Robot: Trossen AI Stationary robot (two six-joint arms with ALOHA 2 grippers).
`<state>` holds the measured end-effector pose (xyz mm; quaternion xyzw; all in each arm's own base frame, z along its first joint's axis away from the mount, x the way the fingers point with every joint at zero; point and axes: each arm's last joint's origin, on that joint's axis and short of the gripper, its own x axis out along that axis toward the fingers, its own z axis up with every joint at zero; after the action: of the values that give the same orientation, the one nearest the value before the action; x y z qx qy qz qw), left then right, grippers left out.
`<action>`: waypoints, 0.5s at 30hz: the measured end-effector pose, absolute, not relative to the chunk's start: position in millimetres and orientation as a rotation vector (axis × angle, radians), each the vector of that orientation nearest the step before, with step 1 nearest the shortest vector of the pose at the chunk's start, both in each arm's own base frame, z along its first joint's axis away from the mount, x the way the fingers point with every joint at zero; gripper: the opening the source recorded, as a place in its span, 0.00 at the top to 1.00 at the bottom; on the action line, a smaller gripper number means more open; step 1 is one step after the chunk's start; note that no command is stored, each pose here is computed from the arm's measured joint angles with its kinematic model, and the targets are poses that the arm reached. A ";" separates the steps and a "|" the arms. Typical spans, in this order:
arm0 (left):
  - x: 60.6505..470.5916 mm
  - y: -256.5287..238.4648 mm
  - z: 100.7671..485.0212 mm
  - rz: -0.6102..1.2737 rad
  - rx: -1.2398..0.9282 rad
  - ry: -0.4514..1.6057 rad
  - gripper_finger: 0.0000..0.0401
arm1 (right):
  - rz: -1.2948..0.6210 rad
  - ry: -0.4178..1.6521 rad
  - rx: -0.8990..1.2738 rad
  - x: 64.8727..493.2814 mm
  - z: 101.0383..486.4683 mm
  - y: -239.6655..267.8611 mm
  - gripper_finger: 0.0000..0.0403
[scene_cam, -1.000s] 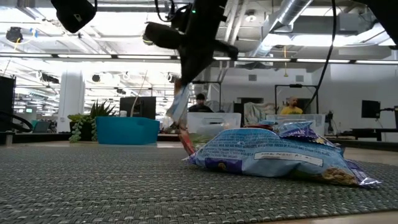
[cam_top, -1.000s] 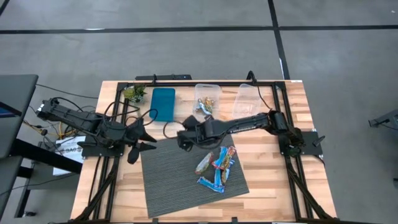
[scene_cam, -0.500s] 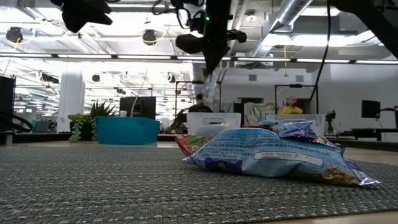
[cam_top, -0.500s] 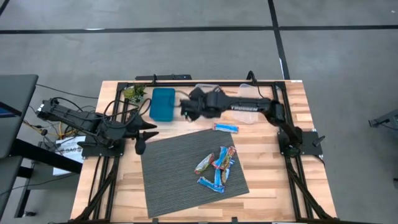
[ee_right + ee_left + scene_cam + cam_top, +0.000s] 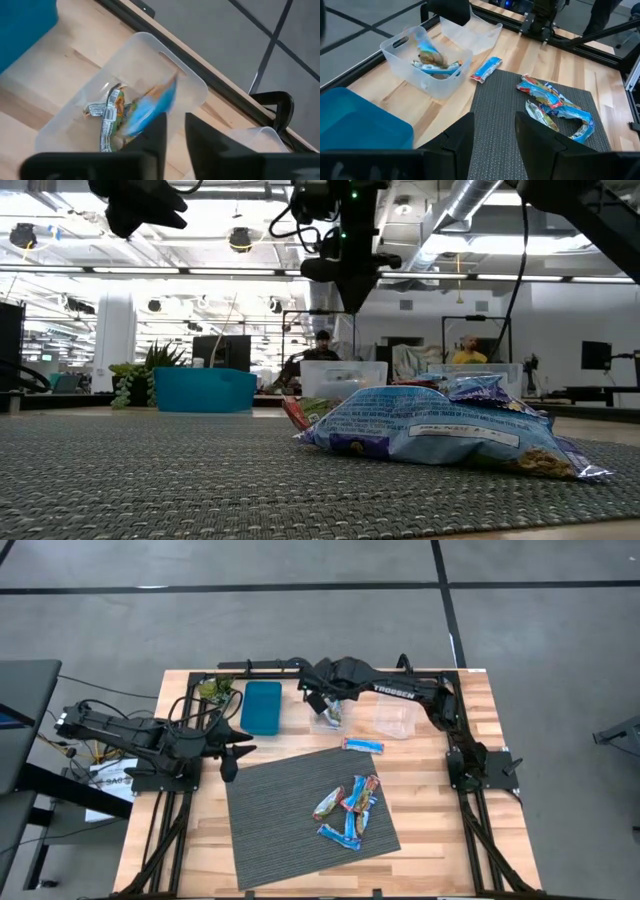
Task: Pick and place Granola Bars by type
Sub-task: Put the yellow granola bar into the left transparent bin, then put the red granola bar into the right transparent bin
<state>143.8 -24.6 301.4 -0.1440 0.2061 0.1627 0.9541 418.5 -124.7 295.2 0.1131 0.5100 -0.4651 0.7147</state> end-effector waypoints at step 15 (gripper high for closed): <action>150.0 -28.0 306.0 0.257 -0.320 0.384 0.66 | -0.751 1.153 0.060 409.2 318.9 -33.6 0.48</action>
<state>150.0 -28.0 306.0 -0.1581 0.1893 0.1268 0.9608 409.2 -33.6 318.9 0.0278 0.5321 -0.3464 0.7720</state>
